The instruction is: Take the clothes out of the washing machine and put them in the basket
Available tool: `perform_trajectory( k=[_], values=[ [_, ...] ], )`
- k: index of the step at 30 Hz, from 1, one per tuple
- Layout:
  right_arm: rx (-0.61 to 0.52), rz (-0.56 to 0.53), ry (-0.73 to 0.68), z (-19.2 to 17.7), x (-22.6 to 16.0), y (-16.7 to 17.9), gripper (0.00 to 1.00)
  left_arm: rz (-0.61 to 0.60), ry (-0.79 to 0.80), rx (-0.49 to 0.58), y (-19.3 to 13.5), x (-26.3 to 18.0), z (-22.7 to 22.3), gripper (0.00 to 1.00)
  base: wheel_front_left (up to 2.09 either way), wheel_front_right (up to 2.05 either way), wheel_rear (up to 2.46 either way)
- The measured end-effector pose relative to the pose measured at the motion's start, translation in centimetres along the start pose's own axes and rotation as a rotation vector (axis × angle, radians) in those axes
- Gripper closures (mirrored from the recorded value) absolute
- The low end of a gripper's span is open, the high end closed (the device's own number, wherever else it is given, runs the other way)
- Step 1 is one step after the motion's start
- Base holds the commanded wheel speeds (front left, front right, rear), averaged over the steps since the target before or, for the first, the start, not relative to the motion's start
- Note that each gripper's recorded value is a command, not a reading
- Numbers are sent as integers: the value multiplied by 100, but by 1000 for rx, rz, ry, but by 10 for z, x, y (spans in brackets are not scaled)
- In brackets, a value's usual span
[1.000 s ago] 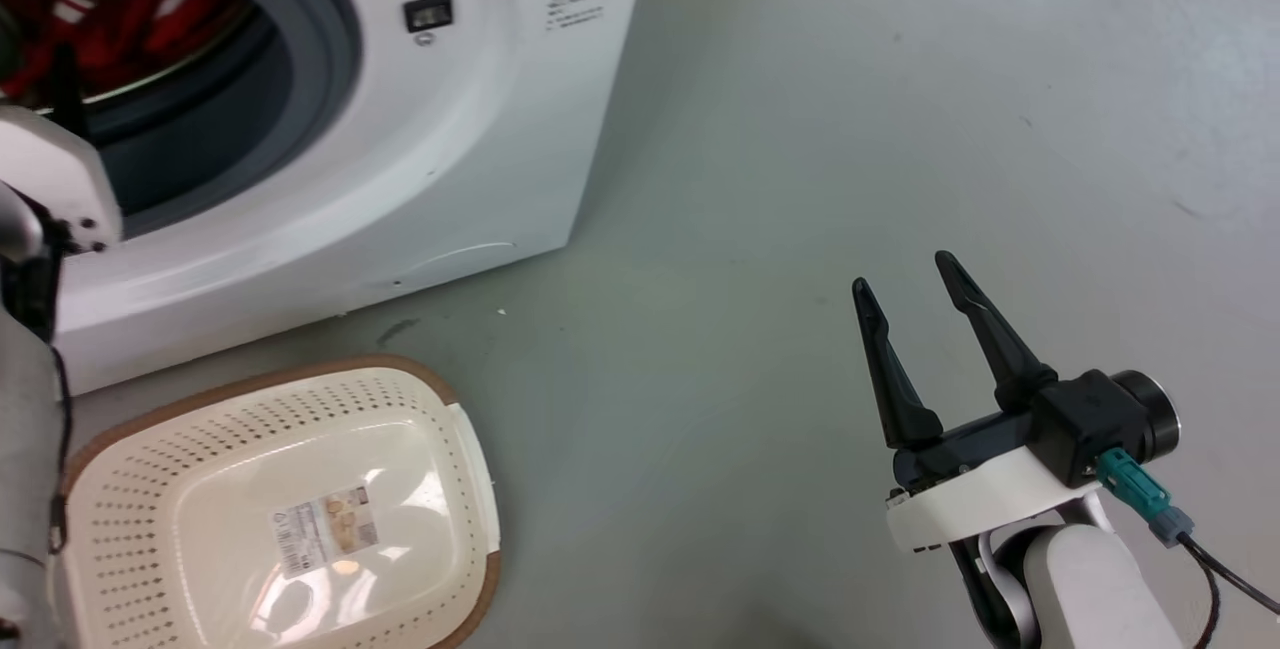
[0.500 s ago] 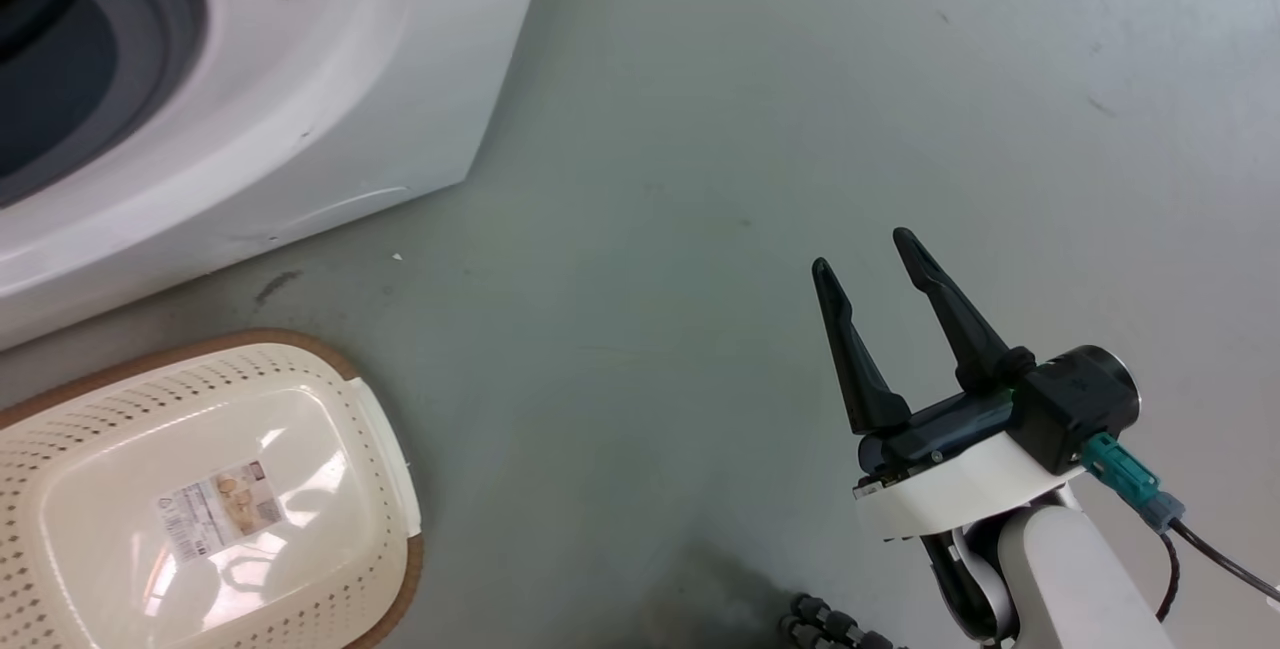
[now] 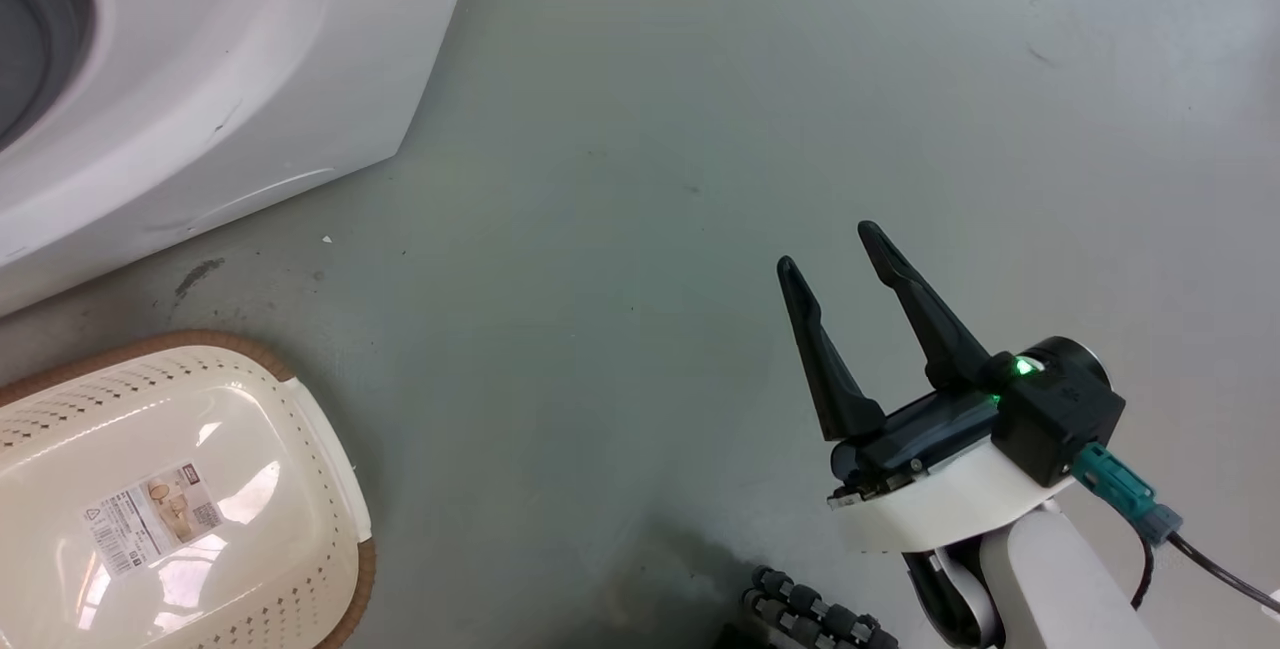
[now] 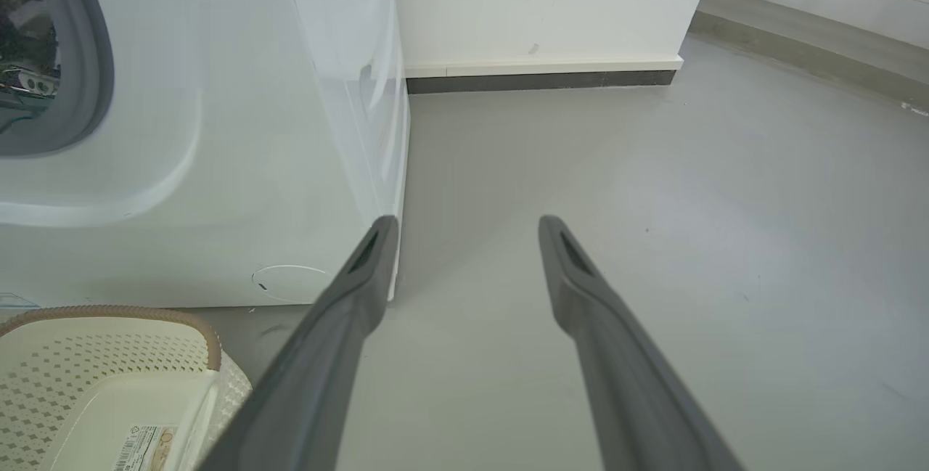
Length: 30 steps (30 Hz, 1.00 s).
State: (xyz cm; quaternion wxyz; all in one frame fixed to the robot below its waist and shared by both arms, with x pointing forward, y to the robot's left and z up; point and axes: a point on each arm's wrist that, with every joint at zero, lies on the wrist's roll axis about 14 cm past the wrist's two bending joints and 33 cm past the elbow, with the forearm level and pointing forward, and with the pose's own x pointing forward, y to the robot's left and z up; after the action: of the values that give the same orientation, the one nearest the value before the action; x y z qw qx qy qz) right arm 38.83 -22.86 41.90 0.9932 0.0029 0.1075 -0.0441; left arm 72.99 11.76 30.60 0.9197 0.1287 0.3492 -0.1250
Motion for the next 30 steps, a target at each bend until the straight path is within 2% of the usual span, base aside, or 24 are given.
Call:
perform_trajectory(
  k=[4,5,6,7,13,17,19,20,30],
  values=[
    [3,6,-9,3,1,2,0,-4,55,-43,4,1,-9,0,0,0,0],
    [3,7,-11,3,1,3,0,-4,63,-48,5,1,-10,3,0,0,0],
    [4,9,-10,3,1,3,0,-4,73,-54,6,1,-11,45,0,0,0],
    [4,9,-10,3,1,4,0,-5,82,-58,6,1,-13,100,0,0,0],
    [6,10,-7,2,1,4,0,9,62,-56,7,0,-9,100,0,0,0],
    [11,9,-8,2,0,4,0,41,-65,-52,12,-6,13,100,0,0,0],
    [12,8,-11,3,0,4,0,44,-102,-77,12,-8,19,100,0,0,0],
    [14,11,-16,5,1,4,0,37,-175,-114,7,-12,29,100,0,0,0],
    [24,24,-62,18,3,6,0,46,-404,-125,2,-42,43,100,0,0,0]
  ],
)
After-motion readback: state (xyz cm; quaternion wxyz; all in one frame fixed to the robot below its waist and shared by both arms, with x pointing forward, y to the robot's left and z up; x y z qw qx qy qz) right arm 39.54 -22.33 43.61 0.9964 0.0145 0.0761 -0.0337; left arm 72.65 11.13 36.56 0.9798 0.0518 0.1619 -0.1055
